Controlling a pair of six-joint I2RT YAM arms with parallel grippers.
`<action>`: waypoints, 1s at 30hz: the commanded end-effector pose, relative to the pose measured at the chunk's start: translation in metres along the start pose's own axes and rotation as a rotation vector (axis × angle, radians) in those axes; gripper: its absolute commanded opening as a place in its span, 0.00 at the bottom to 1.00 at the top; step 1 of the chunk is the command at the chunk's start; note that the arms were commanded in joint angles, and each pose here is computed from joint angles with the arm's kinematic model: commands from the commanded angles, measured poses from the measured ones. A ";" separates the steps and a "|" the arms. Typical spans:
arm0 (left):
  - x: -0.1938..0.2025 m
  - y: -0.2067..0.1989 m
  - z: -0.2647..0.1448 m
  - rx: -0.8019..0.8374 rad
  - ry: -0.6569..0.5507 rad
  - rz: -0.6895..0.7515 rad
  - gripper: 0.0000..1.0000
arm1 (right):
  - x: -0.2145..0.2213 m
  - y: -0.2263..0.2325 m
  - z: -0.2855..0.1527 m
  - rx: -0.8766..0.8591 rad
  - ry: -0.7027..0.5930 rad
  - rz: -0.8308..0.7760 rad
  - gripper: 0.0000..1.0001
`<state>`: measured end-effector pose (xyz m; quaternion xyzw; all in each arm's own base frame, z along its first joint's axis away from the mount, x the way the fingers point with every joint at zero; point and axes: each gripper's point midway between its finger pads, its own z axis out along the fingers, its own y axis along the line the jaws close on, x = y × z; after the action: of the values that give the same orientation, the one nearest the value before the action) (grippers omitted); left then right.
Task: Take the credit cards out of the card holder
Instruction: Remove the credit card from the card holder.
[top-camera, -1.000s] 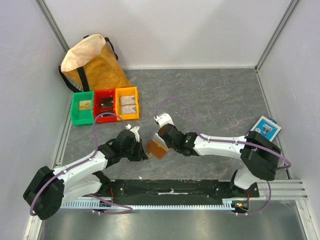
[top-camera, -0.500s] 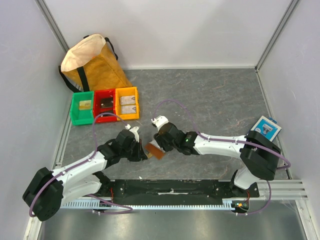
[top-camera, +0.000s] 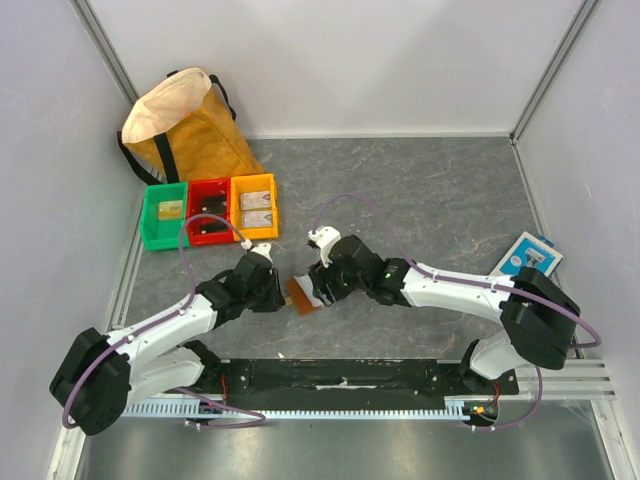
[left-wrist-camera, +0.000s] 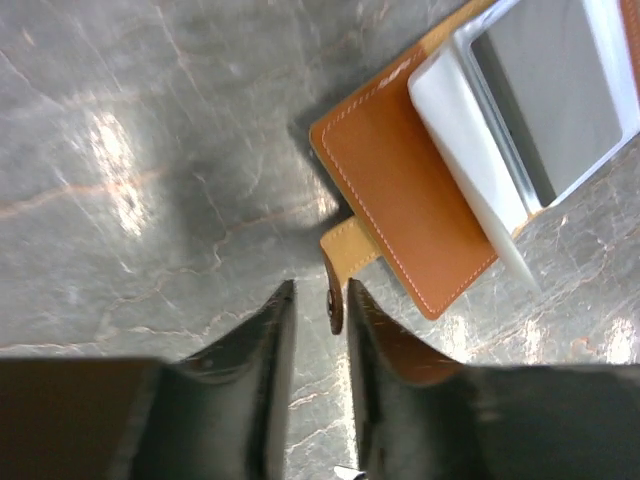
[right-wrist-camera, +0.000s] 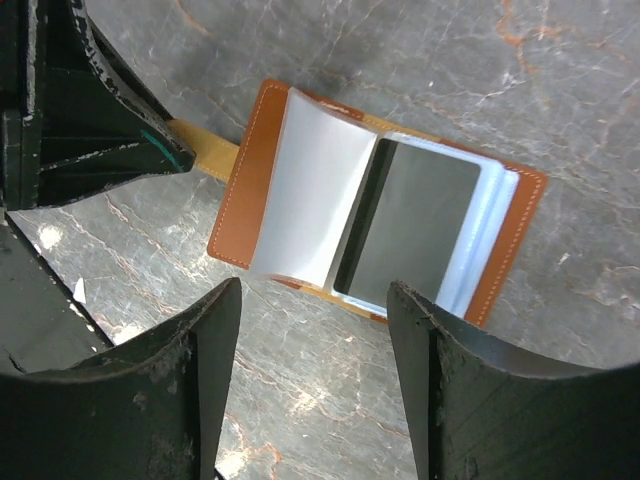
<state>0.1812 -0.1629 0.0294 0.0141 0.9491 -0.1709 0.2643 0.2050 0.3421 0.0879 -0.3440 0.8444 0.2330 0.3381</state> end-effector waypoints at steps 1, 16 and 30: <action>-0.051 -0.010 -0.014 -0.029 -0.142 0.034 0.39 | -0.026 -0.003 -0.017 -0.052 -0.096 0.018 0.67; -0.109 -0.129 -0.073 0.489 -0.233 -0.051 0.46 | -0.032 -0.059 -0.003 -0.081 -0.151 0.204 0.36; -0.040 -0.108 0.004 0.467 -0.022 -0.178 0.18 | 0.000 -0.063 0.028 -0.196 -0.082 0.362 0.27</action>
<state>0.2127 -0.2621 0.0928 0.0127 0.8830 -0.3893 0.2621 0.2666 0.3143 0.0624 -0.2204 0.8576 0.3531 0.3019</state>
